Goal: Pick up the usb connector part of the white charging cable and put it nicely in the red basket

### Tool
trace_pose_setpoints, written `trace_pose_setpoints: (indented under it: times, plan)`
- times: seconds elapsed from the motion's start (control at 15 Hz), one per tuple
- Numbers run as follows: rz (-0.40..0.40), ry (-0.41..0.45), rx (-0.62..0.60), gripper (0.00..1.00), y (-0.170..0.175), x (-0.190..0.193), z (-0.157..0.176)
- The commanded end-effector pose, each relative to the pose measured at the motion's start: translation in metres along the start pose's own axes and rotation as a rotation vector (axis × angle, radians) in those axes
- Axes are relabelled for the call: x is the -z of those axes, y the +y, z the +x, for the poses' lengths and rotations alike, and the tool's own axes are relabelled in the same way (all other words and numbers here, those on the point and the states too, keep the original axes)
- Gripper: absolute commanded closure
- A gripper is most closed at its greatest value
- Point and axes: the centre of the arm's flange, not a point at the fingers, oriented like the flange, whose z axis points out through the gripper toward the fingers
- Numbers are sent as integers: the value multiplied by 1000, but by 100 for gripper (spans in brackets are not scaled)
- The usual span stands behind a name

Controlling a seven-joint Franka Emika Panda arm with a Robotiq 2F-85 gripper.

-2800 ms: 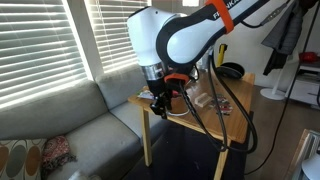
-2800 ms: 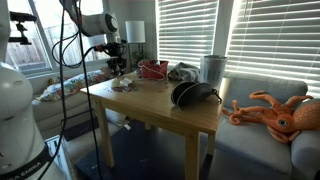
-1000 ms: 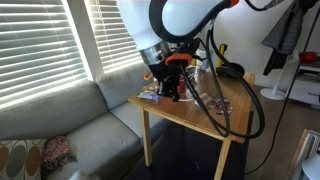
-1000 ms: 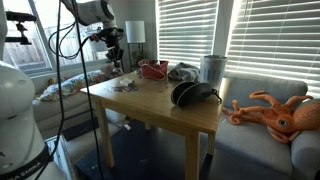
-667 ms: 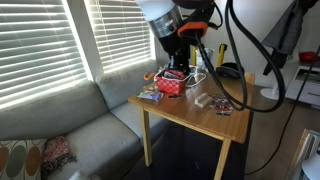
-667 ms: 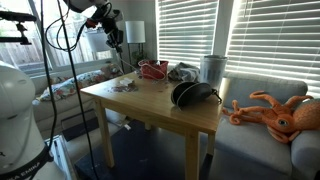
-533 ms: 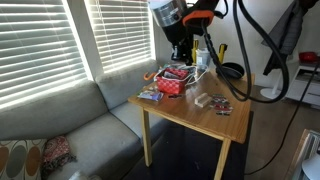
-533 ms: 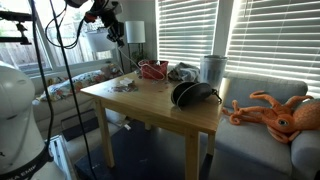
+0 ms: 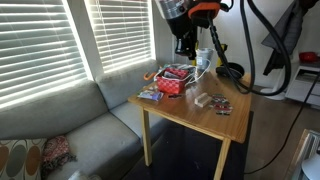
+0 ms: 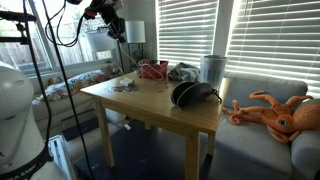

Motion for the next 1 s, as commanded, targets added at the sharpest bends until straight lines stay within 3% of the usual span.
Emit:
trace_pose_setpoints:
  times: [0.0, 0.2, 0.4, 0.6, 0.93]
  plan:
    - [-69, 81, -140, 90, 38, 4, 9]
    - [-115, 161, -274, 91, 81, 5, 21]
    - [-107, 251, -405, 92, 109, 2, 33]
    - [-59, 297, -467, 91, 115, -13, 48]
    - [32, 276, -469, 91, 102, -60, 71]
